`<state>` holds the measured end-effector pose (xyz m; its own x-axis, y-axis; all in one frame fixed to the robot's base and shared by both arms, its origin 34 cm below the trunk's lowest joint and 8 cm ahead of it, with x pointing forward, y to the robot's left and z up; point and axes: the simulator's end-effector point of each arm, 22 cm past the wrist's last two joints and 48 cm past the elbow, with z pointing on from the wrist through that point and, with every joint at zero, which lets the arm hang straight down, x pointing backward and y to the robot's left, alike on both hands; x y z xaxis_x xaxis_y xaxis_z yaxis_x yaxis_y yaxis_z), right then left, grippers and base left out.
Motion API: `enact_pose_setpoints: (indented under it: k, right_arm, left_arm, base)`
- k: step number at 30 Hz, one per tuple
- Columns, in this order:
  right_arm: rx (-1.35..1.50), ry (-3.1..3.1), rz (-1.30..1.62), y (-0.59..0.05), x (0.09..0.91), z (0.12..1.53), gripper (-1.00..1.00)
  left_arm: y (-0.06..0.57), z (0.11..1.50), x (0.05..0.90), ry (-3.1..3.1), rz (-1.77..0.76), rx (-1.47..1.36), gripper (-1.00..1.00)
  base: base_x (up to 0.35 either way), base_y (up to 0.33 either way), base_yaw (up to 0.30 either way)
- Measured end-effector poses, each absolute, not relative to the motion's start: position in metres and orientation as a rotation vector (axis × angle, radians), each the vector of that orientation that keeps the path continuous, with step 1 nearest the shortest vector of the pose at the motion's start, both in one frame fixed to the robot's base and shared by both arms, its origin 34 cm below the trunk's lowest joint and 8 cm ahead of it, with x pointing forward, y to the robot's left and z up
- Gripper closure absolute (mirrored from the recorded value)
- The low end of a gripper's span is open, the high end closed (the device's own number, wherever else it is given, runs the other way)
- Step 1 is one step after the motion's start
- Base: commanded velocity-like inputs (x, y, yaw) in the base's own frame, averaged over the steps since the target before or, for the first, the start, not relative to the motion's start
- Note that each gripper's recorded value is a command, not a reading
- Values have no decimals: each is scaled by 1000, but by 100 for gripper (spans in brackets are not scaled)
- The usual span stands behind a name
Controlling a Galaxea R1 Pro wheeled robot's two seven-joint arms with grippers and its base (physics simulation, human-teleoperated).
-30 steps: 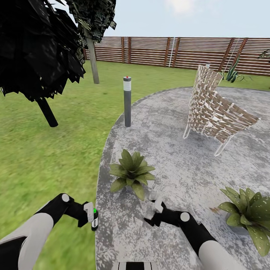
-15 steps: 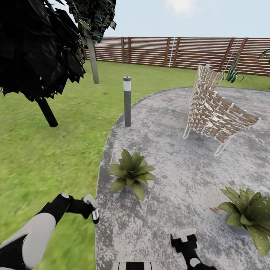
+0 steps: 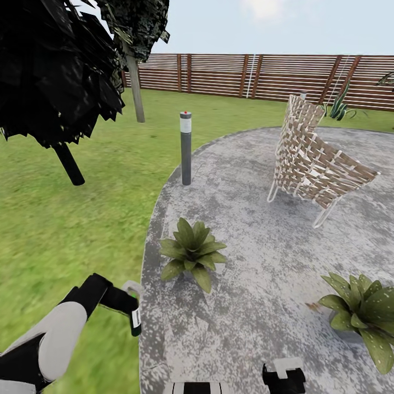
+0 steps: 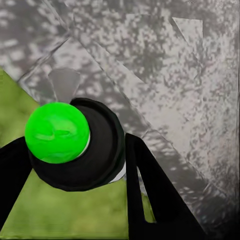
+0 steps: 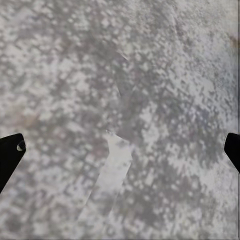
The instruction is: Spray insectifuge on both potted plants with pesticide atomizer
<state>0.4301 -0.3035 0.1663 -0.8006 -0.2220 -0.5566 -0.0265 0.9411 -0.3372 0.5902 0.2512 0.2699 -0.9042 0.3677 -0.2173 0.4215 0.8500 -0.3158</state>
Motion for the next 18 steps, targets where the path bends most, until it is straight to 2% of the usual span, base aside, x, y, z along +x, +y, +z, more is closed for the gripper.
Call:
enact_pose_setpoints:
  k: [4, 8, 11, 18]
  right_arm:
    - [-178, 2472, -424, -307, 430, 166, -100]
    - [-183, 2474, -426, -308, 429, 166, -100]
    - [-182, 2474, -427, -308, 429, 166, -100]
    - [-181, 2474, -425, -307, 429, 166, -100]
  left_arm:
    - [250, 286, 607, 2898, -553, 574, 100]
    - [237, 305, 610, 2973, -567, 664, 100]
    - [231, 320, 610, 2998, -553, 784, 100]
    - [241, 346, 646, 2909, -443, 810, 100]
  base:
    - [0, 0, 0]
    - [0, 0, -7]
    - [0, 0, -203]
    - [-5, 0, -235]
